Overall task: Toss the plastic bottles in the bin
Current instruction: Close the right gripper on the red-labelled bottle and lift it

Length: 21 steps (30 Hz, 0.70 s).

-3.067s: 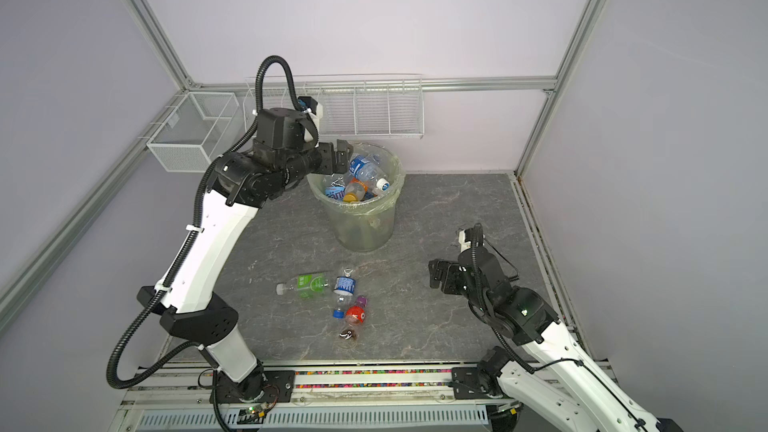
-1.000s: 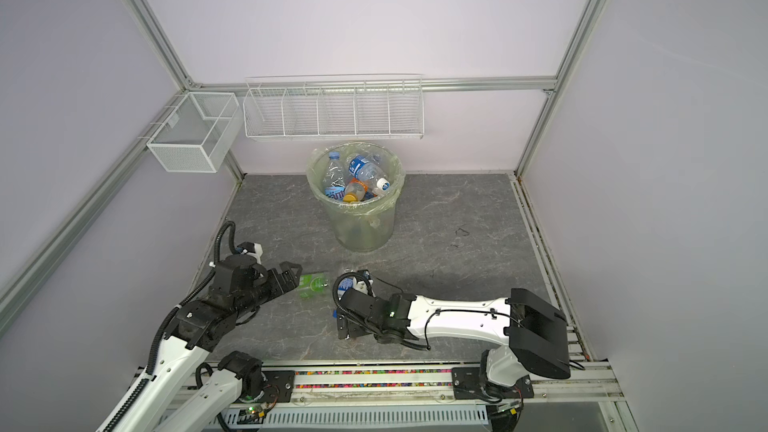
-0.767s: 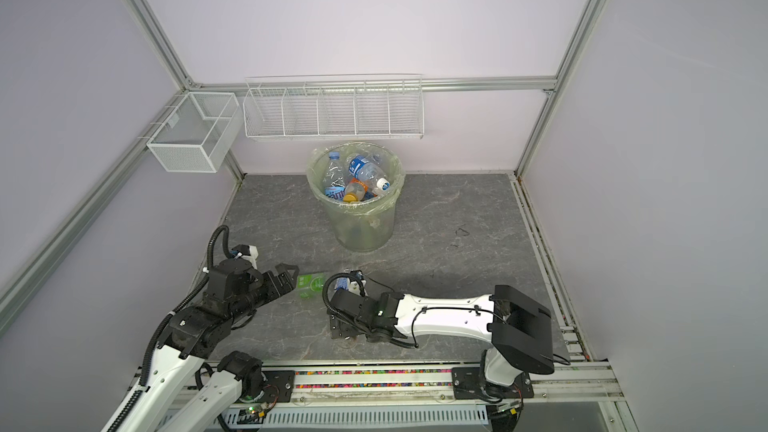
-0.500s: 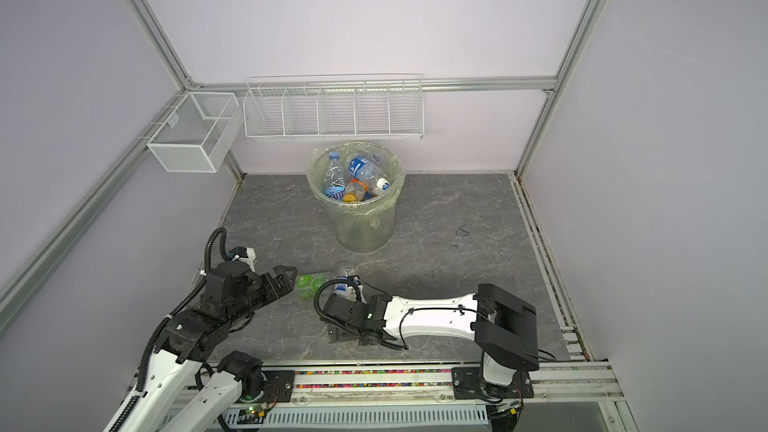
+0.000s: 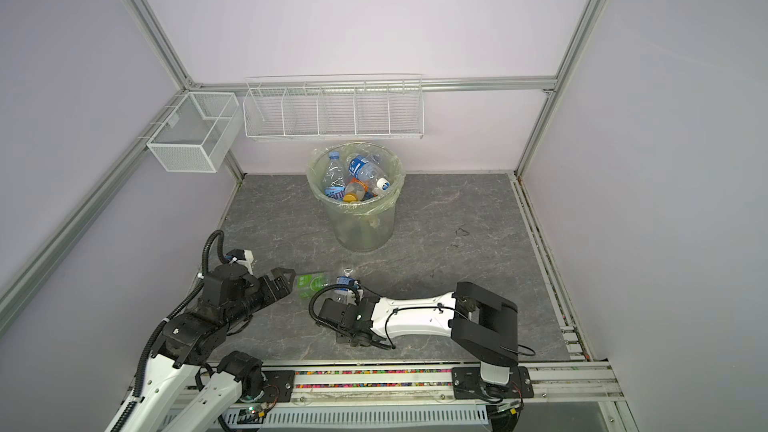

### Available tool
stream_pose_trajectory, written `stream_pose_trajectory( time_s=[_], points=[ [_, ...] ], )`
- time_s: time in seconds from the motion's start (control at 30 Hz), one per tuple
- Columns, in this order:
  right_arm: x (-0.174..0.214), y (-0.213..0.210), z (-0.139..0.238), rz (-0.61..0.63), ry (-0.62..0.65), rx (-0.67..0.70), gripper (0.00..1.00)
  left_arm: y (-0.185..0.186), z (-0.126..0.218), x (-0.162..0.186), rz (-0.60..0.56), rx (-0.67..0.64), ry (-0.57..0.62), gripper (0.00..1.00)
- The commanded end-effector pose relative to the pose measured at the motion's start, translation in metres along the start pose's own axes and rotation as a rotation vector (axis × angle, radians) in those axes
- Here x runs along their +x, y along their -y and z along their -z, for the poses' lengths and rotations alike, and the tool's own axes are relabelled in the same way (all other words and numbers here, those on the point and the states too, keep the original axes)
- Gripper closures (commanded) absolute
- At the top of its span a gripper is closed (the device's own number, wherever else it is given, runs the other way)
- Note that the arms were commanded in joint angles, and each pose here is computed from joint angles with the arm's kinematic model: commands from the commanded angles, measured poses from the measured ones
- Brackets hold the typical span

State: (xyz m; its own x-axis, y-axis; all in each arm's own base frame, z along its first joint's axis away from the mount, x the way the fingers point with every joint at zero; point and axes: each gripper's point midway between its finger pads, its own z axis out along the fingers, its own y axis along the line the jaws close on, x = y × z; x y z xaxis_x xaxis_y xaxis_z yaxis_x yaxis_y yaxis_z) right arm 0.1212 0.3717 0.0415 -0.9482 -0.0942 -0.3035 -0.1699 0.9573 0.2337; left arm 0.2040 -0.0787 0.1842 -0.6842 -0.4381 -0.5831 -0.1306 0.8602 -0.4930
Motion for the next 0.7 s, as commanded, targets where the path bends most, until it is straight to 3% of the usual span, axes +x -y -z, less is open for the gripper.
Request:
stream_pose_trajectory(
  time_s=[0.0,0.17,0.67],
  points=[
    [0.008,0.017,-0.003,-0.016,-0.023,0.068,0.73,0.000,0.007,-0.007,0.013,-0.008,0.025,0.00],
    [0.007,0.020,0.000,-0.020,-0.011,0.074,0.91,0.000,0.008,-0.007,0.012,-0.007,0.028,0.00],
    [-0.004,0.027,0.031,0.015,0.060,0.101,0.94,0.001,0.011,-0.008,0.015,0.003,0.035,0.00]
  ],
)
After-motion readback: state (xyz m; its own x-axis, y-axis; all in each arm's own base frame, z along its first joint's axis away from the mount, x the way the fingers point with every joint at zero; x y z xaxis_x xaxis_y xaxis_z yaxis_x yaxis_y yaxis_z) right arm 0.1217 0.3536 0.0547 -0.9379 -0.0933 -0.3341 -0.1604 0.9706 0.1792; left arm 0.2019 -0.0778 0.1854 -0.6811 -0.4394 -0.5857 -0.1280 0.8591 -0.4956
